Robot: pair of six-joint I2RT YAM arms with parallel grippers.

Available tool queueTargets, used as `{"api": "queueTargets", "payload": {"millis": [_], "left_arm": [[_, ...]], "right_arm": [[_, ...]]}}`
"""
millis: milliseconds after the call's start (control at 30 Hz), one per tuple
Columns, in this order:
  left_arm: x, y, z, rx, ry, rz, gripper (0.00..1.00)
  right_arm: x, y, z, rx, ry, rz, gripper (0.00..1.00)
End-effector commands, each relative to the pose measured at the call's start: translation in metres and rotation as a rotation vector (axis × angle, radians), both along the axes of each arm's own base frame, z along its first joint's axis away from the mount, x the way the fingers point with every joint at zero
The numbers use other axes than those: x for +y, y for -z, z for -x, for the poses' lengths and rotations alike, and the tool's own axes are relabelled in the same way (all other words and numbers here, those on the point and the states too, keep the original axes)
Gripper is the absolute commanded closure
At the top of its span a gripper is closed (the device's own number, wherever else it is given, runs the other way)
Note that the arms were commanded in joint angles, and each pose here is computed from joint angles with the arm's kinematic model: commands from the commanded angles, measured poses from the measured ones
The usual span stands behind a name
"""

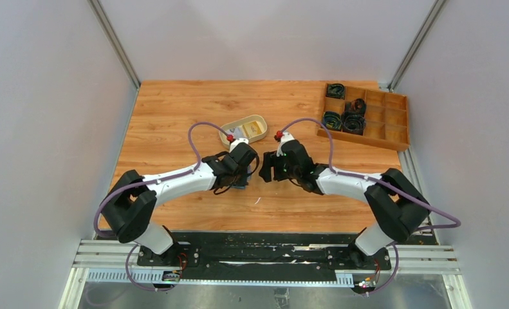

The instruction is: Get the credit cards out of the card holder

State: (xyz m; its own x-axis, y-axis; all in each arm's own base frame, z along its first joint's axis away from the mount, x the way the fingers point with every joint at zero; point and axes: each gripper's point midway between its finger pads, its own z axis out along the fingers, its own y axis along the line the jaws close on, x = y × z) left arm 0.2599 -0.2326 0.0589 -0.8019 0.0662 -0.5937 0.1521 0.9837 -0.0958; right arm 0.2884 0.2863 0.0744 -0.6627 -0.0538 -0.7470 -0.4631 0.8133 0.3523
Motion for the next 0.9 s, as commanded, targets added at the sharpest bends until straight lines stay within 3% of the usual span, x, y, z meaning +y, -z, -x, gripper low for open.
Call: {"api": "queueTargets", "payload": {"millis": [0,67,167,667,733,767,800,833,867], "left_arm": [[0.030,-0.014,-0.006,-0.014,-0.076,-0.062,0.72],[0.044,-0.012,-0.009,0.001,-0.108,-0.058,0.63],[0.062,-0.006,-0.010,0.024,-0.147,-0.048,0.59],[0.075,0.010,-0.007,0.068,-0.155,-0.059,0.58],[0.075,0.009,-0.008,0.067,-0.155,-0.055,0.58],[0.076,0.009,-0.008,0.067,-0.156,-0.053,0.58],[0.076,0.008,-0.009,0.067,-0.156,-0.053,0.58],[0.076,0.007,-0.009,0.066,-0.157,-0.051,0.58],[0.077,0.007,-0.010,0.065,-0.158,-0.049,0.58]], "right_arm": [[0.036,-0.005,0.007,0.001,-0.062,-0.041,0.29],[0.049,-0.007,0.009,-0.008,-0.087,-0.034,0.29],[0.064,-0.010,0.012,-0.021,-0.117,-0.022,0.29],[0.071,0.022,-0.006,0.034,-0.018,0.081,0.41],[0.070,0.023,-0.008,0.035,-0.010,0.089,0.51],[0.070,0.024,-0.008,0.038,-0.008,0.091,0.71],[0.070,0.024,-0.008,0.040,-0.006,0.095,0.81],[0.070,0.023,-0.009,0.040,-0.003,0.098,0.98],[0.068,0.023,-0.009,0.039,-0.001,0.105,1.00]]}}
